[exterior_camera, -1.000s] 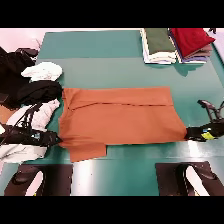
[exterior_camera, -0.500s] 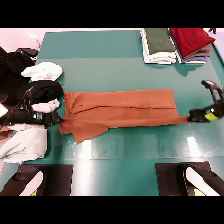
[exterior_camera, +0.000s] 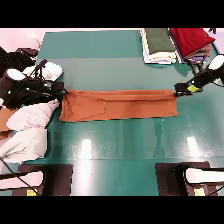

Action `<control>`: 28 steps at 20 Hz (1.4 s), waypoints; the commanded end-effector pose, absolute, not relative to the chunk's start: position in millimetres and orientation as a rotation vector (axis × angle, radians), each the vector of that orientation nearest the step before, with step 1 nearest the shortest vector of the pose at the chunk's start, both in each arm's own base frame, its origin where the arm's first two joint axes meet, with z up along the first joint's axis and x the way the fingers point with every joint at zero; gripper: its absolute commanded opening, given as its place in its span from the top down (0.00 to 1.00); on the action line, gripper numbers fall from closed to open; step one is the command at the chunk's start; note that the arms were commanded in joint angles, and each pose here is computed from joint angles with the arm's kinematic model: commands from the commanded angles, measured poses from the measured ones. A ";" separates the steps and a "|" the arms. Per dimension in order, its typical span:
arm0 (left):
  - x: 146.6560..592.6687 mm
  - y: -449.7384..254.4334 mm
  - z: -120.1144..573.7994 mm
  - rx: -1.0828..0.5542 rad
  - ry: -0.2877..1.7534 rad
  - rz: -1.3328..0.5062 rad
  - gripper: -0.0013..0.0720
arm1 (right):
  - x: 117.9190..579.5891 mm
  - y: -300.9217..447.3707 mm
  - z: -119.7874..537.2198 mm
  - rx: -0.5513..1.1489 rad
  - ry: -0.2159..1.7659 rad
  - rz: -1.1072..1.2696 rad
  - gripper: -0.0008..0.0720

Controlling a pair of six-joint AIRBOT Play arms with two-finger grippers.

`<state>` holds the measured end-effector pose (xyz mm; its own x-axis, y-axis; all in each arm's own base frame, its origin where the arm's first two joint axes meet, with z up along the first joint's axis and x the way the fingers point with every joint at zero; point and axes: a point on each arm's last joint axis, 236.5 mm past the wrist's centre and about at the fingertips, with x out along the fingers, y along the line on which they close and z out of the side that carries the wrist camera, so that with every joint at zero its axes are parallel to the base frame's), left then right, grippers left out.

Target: Fold the shirts.

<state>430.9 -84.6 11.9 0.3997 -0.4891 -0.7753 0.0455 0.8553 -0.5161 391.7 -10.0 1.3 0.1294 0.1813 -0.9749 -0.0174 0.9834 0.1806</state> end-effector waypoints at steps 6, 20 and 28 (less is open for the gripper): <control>460.3 -93.8 28.1 -0.518 1.069 -0.388 0.75 | 421.0 -13.1 9.2 0.394 1.370 0.285 0.36; 427.8 -269.7 20.1 -0.450 1.104 -0.576 0.96 | 384.0 7.6 -86.4 0.804 1.386 0.436 0.65; 426.1 -353.6 -25.6 -0.374 1.172 -0.666 0.96 | 415.1 46.4 63.0 0.540 1.214 0.620 0.97</control>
